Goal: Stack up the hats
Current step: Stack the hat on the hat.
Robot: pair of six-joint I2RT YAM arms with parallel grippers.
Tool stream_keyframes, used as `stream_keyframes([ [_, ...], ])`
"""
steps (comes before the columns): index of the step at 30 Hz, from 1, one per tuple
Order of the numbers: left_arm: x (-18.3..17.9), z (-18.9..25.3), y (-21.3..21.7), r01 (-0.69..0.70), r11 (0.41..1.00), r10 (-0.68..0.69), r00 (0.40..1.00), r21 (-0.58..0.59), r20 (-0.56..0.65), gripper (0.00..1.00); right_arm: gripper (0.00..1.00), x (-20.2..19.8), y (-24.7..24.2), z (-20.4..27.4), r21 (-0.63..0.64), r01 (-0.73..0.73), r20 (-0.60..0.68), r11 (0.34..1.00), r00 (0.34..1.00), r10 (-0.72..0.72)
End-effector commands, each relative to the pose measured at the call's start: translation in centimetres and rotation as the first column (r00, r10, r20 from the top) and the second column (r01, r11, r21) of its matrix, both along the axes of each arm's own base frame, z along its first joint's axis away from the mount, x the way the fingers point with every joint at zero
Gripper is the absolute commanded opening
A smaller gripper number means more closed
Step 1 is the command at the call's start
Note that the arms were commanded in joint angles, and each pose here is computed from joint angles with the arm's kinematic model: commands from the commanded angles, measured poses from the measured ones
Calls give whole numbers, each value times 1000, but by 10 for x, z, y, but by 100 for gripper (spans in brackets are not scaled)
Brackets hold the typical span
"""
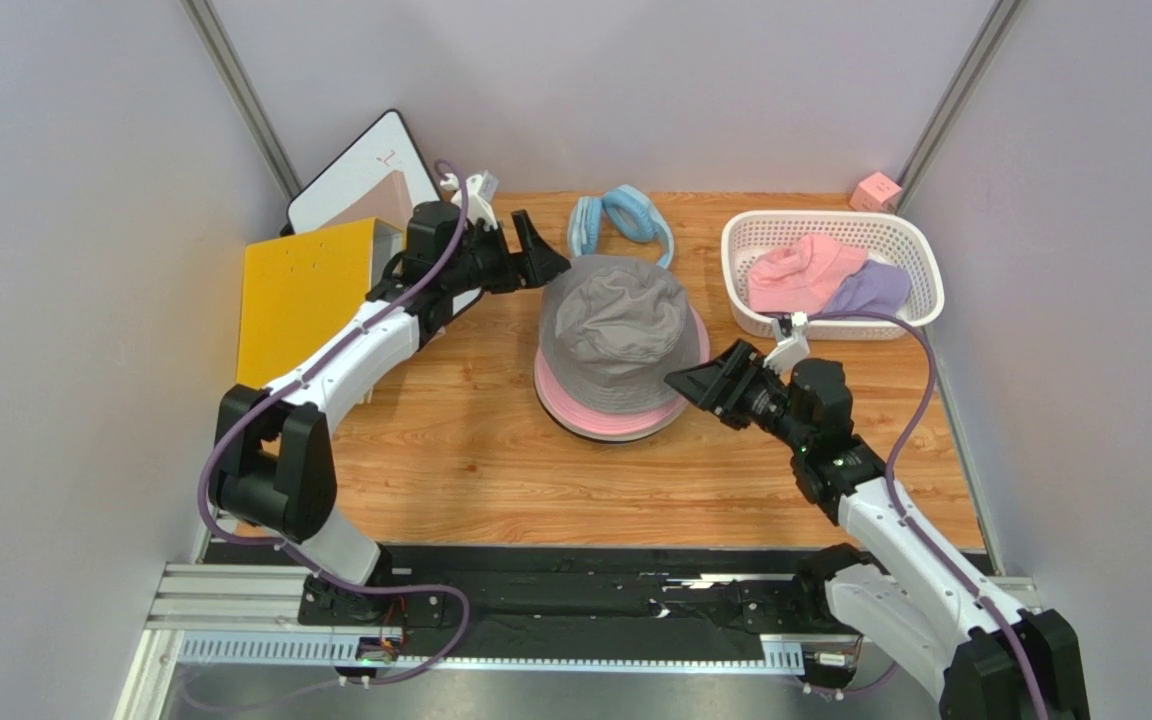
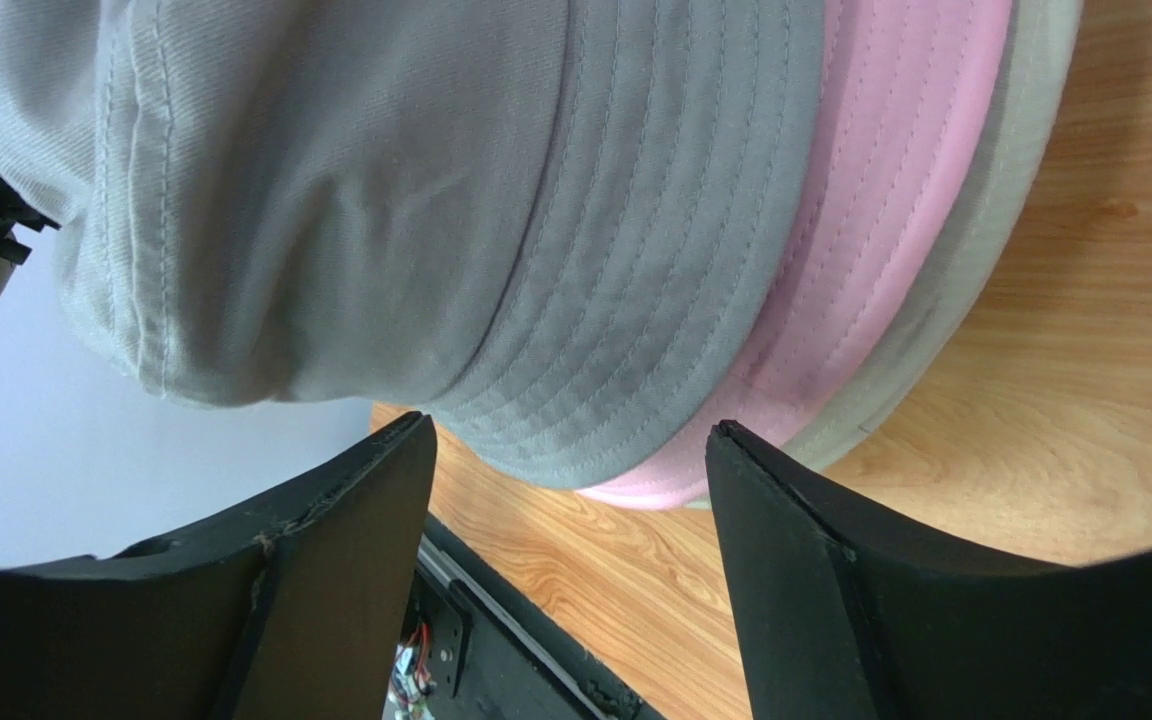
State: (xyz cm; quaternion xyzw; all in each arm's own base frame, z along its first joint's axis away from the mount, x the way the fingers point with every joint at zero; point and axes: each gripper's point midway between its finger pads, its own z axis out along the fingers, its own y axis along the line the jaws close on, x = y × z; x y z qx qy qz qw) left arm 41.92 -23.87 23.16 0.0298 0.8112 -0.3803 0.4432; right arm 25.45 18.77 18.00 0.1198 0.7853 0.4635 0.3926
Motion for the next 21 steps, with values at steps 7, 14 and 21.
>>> stream_keyframes([
  [7,-4,17,-17,101,992,-100,995,-80,13,91,71,13,12,5,34,12,51,999,999,-14],
  [14,-11,10,-20,128,987,-130,991,-92,-11,85,61,19,20,-4,39,-3,35,999,999,2],
  [21,-10,8,-21,122,986,-124,992,-110,-15,48,48,20,17,-6,13,21,34,1000,999,-22],
])
